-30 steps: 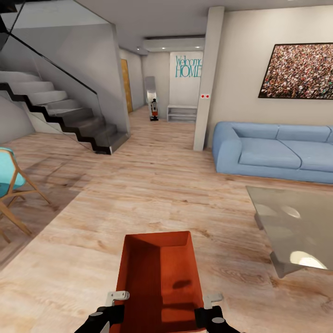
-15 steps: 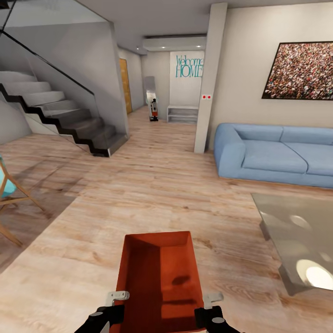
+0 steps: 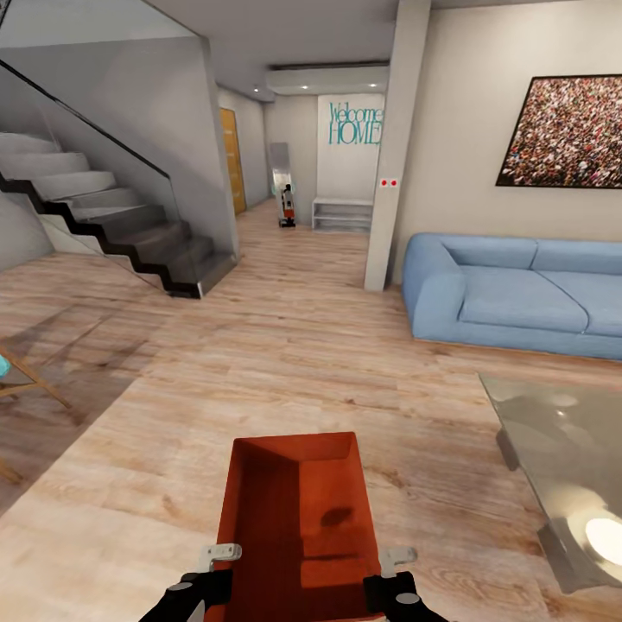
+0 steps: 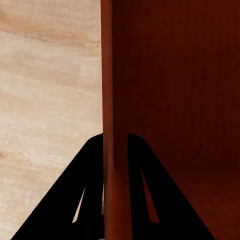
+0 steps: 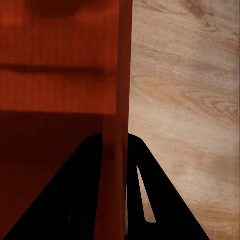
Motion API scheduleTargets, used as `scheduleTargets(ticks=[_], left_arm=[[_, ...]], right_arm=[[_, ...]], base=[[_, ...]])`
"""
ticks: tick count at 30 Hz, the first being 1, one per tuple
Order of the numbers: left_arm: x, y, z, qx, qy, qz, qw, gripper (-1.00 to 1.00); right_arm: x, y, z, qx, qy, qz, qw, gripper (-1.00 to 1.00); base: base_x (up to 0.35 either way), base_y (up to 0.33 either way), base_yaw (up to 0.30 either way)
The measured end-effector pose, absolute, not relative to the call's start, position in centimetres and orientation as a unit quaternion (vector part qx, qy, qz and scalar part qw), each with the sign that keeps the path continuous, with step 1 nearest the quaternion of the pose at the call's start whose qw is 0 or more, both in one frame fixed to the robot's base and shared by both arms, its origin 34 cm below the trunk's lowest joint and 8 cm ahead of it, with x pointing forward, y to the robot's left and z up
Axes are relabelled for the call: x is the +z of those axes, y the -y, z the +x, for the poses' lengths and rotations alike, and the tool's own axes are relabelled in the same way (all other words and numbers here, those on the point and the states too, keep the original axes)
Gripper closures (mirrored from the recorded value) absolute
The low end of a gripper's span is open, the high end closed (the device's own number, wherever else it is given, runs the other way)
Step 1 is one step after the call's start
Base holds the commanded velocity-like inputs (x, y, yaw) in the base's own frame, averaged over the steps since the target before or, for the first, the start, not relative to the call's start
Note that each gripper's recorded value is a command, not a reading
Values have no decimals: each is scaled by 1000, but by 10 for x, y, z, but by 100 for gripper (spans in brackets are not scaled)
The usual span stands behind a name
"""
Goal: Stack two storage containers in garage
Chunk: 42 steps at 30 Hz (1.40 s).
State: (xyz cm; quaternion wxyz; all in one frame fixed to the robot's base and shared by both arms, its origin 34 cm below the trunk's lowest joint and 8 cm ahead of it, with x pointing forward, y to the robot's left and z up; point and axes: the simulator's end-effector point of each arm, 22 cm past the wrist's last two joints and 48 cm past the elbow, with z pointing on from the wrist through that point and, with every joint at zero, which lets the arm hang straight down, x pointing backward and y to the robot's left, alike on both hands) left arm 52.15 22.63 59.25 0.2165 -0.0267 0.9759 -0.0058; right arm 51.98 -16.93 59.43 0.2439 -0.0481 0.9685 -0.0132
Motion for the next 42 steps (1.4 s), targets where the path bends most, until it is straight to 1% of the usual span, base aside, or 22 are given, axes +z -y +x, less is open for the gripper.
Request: scheduleTargets(ticks=[42], left_arm=[[592, -226, 521, -6, -976, -27, 216, 100]], right_arm=[[594, 169, 520, -13, -969, -48, 244, 100]], base=[[323, 0, 0]])
